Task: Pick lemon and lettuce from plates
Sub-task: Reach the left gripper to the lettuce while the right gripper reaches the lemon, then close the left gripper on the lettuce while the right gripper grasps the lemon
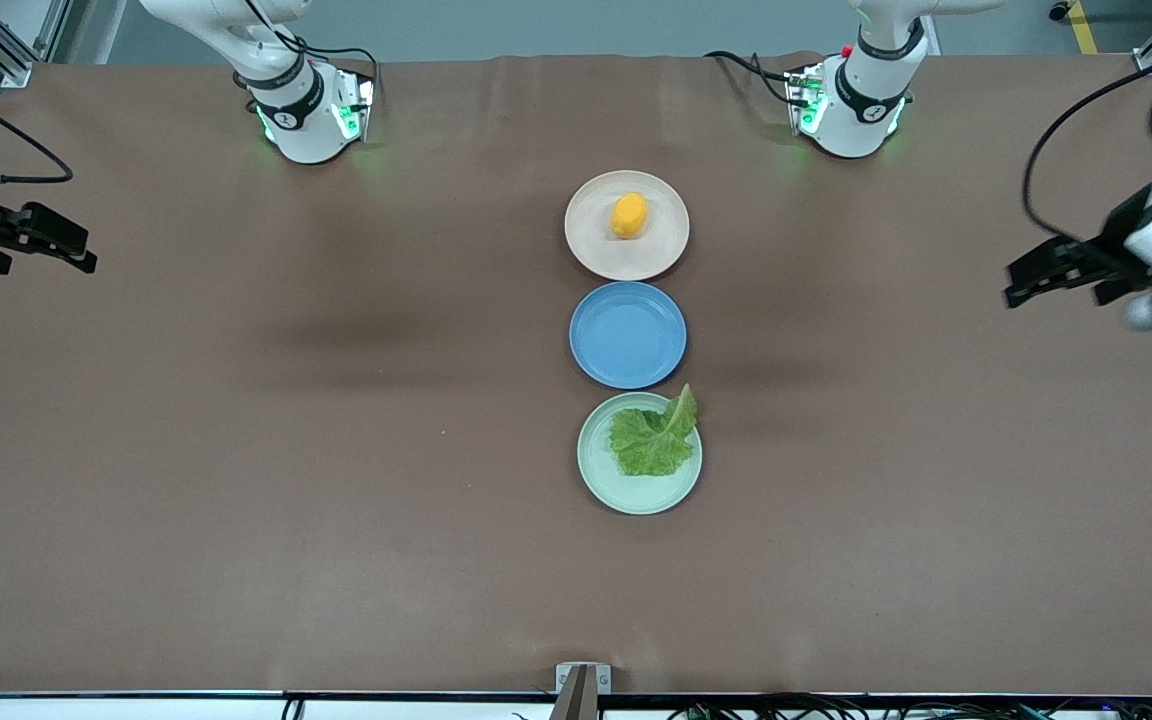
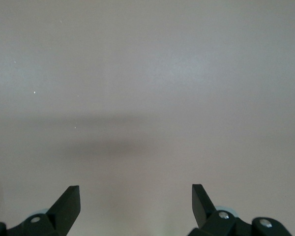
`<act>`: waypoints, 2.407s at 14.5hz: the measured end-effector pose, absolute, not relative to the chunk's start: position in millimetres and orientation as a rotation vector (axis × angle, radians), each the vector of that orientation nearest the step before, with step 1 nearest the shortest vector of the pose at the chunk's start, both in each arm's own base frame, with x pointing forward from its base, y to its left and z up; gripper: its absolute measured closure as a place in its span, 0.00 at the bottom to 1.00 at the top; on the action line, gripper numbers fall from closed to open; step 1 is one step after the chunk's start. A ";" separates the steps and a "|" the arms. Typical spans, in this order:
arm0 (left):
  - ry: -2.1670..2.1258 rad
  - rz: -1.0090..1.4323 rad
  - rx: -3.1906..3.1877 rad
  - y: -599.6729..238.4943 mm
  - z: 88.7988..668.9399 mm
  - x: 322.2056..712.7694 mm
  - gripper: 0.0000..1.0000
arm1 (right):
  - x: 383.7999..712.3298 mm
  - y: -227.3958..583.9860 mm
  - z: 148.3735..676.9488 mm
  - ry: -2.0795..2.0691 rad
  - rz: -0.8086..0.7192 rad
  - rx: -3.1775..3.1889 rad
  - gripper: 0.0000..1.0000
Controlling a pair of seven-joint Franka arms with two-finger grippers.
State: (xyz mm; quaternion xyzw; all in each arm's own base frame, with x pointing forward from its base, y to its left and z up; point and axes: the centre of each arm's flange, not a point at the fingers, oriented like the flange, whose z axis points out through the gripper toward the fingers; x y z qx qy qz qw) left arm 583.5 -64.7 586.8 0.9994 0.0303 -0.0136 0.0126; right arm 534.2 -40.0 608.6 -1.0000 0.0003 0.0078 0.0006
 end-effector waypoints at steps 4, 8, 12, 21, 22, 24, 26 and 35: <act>0.300 -0.149 3.096 -145.2 519.1 603.9 0.00 | 544.3 -37.8 594.4 -0.005 0.067 -3.139 0.00; 0.539 -0.146 3.058 -219.1 449.8 619.8 0.00 | 551.9 10.2 570.1 0.153 0.183 -3.069 0.00; 0.853 -0.089 2.953 -279.5 397.9 625.5 0.00 | 530.5 144.8 564.5 0.358 0.232 -3.065 0.00; 1.344 -0.086 2.712 -393.6 290.7 605.6 0.00 | 375.6 440.3 452.4 0.612 0.094 -3.015 0.00; 1.361 -0.075 2.693 -397.9 281.1 606.3 0.00 | 363.1 458.7 433.3 0.622 0.094 -3.017 0.00; 1.384 -0.061 2.681 -401.4 261.6 607.1 0.00 | 344.8 491.3 395.5 0.667 0.081 -3.001 0.00; 1.389 -0.058 2.698 -403.4 243.5 605.2 0.00 | 324.9 520.5 357.5 0.698 0.064 -2.979 0.00; 1.364 -0.016 2.662 -410.4 208.9 606.5 0.00 | 254.9 577.8 267.1 0.793 0.013 -2.987 0.00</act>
